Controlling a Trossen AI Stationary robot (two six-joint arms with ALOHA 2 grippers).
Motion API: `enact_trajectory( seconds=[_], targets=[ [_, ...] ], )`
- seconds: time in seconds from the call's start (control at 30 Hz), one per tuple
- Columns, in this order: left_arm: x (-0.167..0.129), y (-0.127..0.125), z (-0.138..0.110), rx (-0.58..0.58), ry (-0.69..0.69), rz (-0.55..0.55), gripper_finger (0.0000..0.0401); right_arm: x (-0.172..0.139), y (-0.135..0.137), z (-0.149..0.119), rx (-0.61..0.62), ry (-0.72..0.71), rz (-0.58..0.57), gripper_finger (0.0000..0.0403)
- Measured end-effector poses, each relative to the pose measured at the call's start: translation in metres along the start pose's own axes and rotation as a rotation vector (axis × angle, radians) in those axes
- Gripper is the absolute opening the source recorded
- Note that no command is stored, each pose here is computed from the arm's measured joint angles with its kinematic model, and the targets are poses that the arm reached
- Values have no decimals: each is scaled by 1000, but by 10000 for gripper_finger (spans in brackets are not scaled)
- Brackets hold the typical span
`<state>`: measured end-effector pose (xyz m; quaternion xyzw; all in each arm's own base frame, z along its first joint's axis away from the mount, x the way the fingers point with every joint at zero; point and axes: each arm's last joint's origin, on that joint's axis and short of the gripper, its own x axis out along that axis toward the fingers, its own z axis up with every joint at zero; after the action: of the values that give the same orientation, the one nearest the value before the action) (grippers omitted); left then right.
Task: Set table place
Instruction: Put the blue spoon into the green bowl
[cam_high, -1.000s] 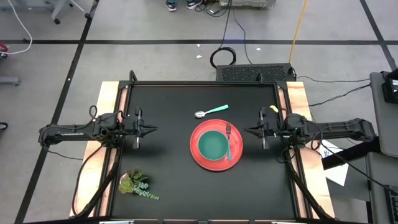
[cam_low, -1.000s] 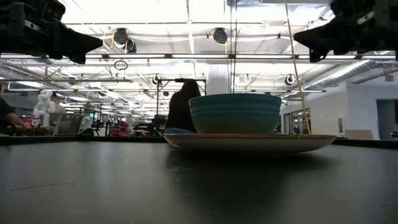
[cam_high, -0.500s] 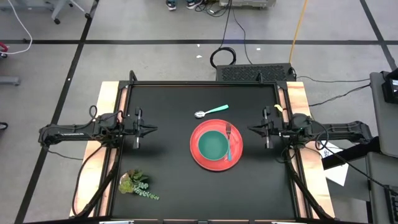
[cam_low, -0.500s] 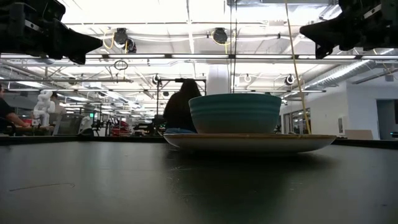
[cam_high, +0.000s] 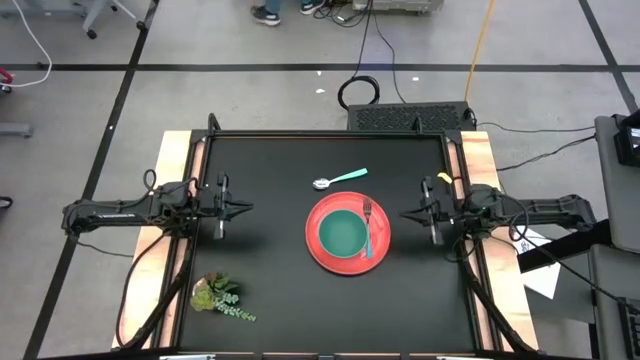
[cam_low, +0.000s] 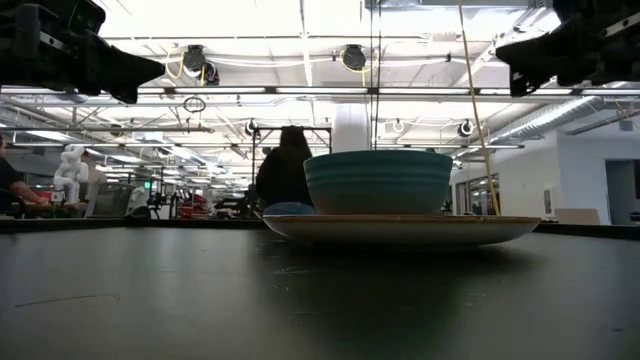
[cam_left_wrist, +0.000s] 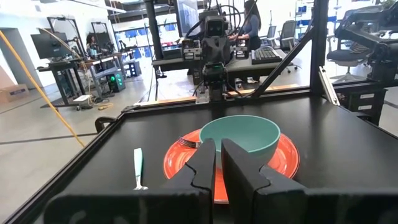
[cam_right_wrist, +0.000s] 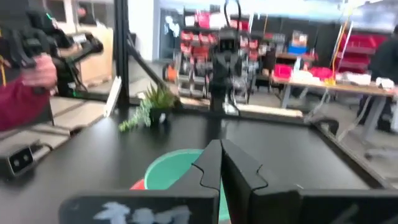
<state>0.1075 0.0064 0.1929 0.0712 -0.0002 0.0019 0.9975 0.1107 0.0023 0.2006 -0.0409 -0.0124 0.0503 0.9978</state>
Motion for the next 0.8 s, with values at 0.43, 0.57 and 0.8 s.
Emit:
enact_trajectory(
  seconds=[0.43,0.57,0.8],
  targets=[
    [0,0,0,-2,0,0,33,-13,3,-13,29,-130,-6,0],
    [0,0,0,-2,0,0,33,-16,3,-13,25,-162,-7,0],
    [0,0,0,-2,-1,0,33,-16,3,-12,23,-186,-8,0]
  ],
)
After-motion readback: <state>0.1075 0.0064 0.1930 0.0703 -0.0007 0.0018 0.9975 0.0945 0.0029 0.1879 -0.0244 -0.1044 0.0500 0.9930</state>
